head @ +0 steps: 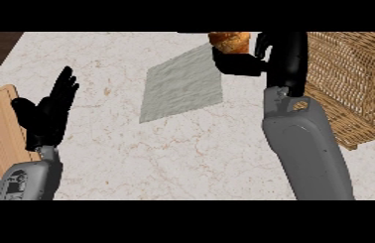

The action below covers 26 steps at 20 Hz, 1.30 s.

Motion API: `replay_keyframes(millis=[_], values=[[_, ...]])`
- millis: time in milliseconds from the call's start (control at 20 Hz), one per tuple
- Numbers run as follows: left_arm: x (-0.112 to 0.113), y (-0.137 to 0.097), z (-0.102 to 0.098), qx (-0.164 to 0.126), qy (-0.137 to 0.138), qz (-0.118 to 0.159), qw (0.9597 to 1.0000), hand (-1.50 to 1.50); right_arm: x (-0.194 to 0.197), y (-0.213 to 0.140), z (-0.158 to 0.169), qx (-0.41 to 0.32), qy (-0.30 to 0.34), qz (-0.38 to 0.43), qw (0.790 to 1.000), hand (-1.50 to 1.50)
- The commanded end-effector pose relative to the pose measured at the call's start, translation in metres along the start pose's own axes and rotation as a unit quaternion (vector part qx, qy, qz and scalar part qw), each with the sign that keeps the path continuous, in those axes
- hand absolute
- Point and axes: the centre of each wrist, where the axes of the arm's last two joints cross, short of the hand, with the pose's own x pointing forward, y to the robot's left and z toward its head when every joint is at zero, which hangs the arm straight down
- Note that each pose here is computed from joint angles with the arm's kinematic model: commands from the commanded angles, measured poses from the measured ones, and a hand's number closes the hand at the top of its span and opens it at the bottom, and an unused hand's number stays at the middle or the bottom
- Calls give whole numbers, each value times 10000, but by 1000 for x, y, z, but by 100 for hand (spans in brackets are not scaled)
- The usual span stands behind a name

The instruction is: Pick the croissant from the placemat and place it in the basket

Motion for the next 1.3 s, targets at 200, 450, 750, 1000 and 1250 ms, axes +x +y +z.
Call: replay_keyframes(millis=[200,450,750,1000,1250], values=[[14,-4,-3,-10,-46,-12,10000,0,10,-28,-72,-496,222,587,9968,150],[12,1,-1,-26,-90,-2,10000,0,-4,-24,-97,-407,275,1079,9929,150],[2,-1,2,-64,-86,-52,9999,0,-41,-56,-130,-389,644,1494,9859,150],[-4,-1,5,-43,2,-6,10000,0,-70,-55,-140,-494,986,1528,9821,150],[6,-1,-5,-139,-82,-41,9999,0,-96,-70,-154,-494,1088,1573,9803,150]])
